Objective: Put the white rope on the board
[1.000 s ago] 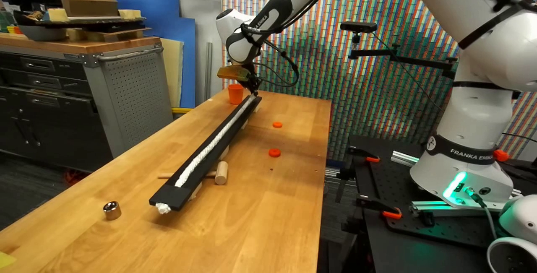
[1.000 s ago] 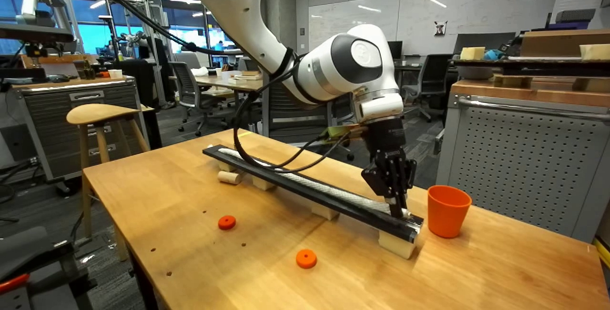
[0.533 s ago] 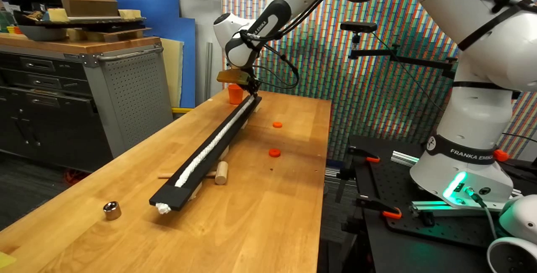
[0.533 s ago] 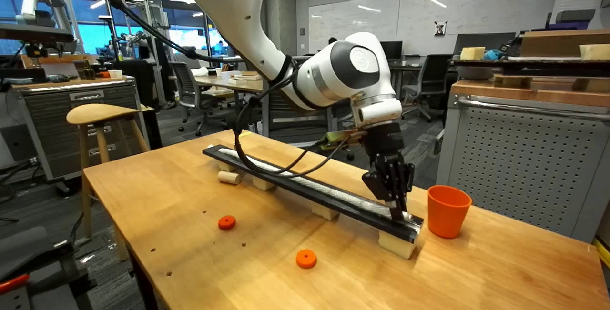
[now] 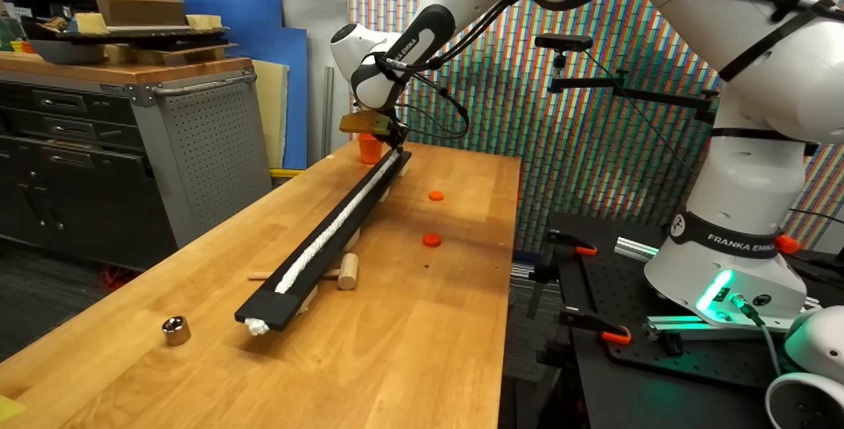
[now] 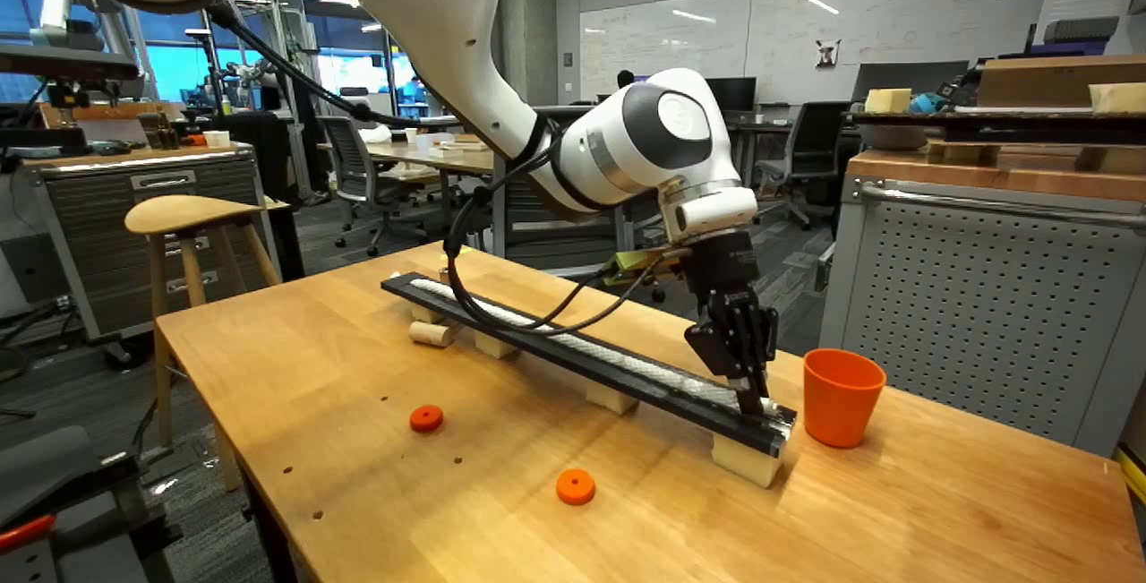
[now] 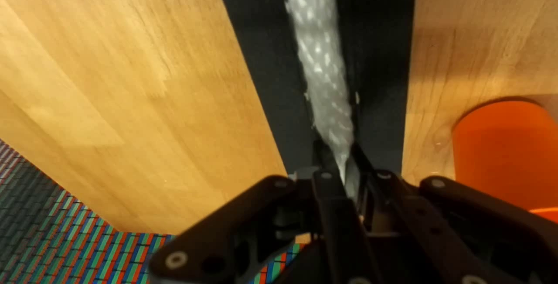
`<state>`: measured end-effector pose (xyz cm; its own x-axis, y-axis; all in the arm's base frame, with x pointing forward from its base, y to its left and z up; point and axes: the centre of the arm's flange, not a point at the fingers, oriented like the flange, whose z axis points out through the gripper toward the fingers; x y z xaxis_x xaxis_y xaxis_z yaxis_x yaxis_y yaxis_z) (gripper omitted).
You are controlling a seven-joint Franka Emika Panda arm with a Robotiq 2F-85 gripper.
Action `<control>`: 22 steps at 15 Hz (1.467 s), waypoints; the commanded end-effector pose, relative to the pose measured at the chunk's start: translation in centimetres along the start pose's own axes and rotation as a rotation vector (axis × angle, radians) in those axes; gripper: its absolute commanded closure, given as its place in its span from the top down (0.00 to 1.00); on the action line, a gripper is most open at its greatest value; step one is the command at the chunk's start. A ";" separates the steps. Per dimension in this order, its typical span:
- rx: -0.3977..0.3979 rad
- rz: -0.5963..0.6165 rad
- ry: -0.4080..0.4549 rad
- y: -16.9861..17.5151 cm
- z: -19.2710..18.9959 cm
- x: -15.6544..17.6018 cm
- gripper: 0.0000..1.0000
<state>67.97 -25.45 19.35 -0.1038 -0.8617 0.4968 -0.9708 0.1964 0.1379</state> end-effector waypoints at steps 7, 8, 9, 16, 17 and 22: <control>0.014 0.002 0.049 -0.2 -0.7 1.7 0.82; 0.034 0.002 0.041 0.2 -1.3 1.6 0.88; 0.063 -0.019 0.033 0.5 -2.2 1.2 0.97; 0.248 -0.318 -0.030 3.5 -13.0 -4.2 1.00; 0.270 -0.365 -0.037 4.2 -14.8 -5.1 1.00; 0.356 -0.619 -0.086 8.1 -22.3 -9.1 1.00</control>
<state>69.39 -8.68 31.54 0.3619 -0.8457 0.3923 -0.9284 -0.3650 0.0696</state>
